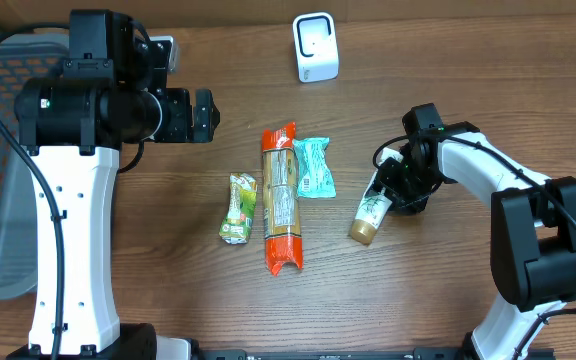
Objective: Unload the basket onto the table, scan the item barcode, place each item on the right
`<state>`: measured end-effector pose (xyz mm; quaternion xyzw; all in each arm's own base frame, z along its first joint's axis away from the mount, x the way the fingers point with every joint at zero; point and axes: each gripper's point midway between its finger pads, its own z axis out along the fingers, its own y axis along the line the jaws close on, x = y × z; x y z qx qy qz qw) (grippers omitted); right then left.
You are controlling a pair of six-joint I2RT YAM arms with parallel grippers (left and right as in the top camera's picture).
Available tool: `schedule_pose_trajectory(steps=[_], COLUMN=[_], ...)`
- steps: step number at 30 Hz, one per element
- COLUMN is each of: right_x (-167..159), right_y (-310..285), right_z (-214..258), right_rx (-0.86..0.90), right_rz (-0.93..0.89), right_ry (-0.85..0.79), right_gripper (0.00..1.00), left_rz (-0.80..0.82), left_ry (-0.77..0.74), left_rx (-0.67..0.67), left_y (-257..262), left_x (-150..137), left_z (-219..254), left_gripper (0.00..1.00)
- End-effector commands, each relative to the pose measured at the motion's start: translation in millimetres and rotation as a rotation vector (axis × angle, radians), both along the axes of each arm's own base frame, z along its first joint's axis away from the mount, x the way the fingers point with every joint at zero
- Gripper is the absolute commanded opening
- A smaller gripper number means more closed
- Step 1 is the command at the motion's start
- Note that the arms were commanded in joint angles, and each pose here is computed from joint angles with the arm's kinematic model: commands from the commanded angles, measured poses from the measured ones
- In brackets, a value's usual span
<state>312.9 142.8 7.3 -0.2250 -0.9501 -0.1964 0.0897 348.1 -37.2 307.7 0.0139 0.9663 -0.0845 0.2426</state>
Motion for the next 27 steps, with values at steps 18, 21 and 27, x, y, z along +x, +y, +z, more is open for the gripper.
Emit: schedule_pose_trajectory(steps=[18, 21, 27], right_x=[3.5, -3.7, -12.5], right_y=[-66.5, -82.5, -93.9], right_z=[86.0, 94.3, 106.1], right_rx=[-0.587, -0.771, -0.957], right_rz=[0.135, 0.119, 0.162], right_ry=[-0.057, -0.060, -0.068], right_gripper=[0.04, 0.04, 0.04], left_rz=[-0.015, -0.014, -0.015], left_ry=[-0.008, -0.008, -0.008], left_rx=[0.013, 0.013, 0.013], left_y=[1.7, 1.8, 1.7], left_x=[0.9, 0.9, 0.9], left_z=[0.4, 0.4, 0.4], left_gripper=[1.00, 1.00, 1.00])
